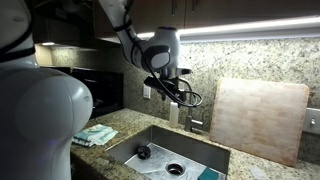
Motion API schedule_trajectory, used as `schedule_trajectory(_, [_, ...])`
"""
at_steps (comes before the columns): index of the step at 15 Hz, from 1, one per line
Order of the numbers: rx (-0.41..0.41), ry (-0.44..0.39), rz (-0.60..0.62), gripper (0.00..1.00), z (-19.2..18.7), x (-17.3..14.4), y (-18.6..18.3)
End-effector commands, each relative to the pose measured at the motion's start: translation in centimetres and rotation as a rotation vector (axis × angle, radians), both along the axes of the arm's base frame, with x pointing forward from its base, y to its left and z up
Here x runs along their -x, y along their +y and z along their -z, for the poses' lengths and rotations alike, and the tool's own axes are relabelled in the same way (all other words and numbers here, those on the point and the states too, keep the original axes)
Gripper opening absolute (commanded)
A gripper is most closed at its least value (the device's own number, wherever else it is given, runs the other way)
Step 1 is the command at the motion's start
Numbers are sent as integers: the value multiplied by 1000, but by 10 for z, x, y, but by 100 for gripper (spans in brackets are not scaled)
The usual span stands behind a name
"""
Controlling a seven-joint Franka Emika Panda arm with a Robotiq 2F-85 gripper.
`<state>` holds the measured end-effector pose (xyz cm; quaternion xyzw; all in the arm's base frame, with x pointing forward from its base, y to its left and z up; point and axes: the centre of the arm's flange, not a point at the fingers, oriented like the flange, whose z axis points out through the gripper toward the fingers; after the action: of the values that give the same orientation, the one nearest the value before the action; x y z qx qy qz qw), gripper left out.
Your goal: Open the tap
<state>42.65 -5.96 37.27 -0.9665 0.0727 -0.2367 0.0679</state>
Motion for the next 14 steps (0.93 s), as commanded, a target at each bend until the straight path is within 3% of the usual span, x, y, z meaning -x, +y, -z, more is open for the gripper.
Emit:
schedule_trajectory(1, [21, -200, -2, 100, 72, -30, -10])
schedule_trajectory(3, [35, -297, 32, 100, 78, -40, -15])
schedule_trajectory(6, [4, -340, 35, 100, 69, -54, 4])
schedule_trajectory(9, [-30, -300, 70, 100, 60, -63, 10])
schedule_trajectory(11, [-37, -254, 122, 100, 69, -58, 2])
schedule_trajectory(14, [-42, -248, 141, 100, 88, -58, -15])
